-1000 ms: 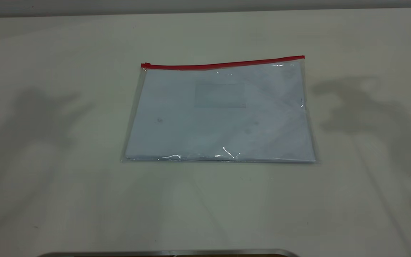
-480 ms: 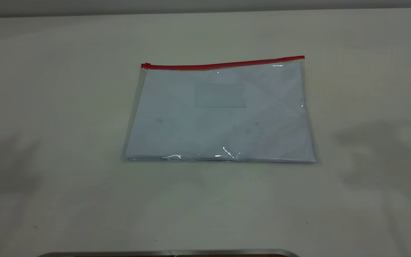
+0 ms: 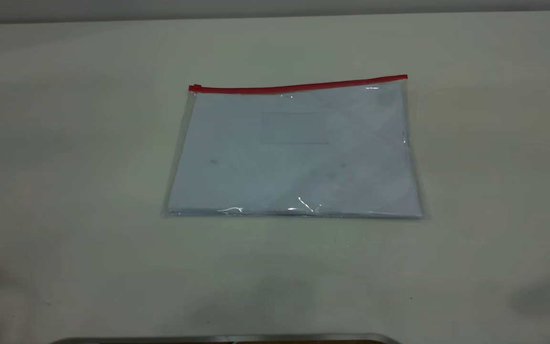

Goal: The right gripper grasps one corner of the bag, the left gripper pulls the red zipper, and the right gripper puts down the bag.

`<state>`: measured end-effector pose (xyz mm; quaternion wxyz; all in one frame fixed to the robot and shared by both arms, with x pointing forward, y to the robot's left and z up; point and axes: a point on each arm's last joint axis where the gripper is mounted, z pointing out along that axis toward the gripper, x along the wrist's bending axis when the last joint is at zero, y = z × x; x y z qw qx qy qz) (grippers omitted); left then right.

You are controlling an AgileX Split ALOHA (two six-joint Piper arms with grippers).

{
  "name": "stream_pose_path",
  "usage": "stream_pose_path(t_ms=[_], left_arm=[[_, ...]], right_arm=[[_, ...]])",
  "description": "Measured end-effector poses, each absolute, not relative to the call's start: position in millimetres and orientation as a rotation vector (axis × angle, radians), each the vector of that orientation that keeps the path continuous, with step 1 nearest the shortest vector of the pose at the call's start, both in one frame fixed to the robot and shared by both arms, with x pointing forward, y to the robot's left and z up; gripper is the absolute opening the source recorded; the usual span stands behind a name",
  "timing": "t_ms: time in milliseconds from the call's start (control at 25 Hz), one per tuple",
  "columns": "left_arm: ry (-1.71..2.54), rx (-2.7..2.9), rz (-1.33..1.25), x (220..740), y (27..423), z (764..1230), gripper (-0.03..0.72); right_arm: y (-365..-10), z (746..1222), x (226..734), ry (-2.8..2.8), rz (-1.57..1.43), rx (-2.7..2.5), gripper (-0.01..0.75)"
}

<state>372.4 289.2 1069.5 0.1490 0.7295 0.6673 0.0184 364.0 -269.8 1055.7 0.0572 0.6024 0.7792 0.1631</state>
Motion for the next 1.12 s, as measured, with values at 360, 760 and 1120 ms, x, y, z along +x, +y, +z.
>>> stream_pose_path(t_ms=[360, 760, 1120], left_arm=[[1.953, 2.167, 0.186, 314.8, 297.0, 1015.8, 0.424], [1.839, 2.058, 0.511, 280.6, 300.5, 1028.4, 0.424], [1.745, 1.956, 0.614, 260.6, 296.8, 1033.0, 0.424]], right_arm=[[-278.8, 1011.5, 342.2, 2.321, 0.413, 1.823, 0.425], [-281.3, 1005.1, 338.9, 2.255, 0.364, 1.941, 0.421], [-281.5, 1005.8, 338.1, 2.248, 0.371, 1.941, 0.417]])
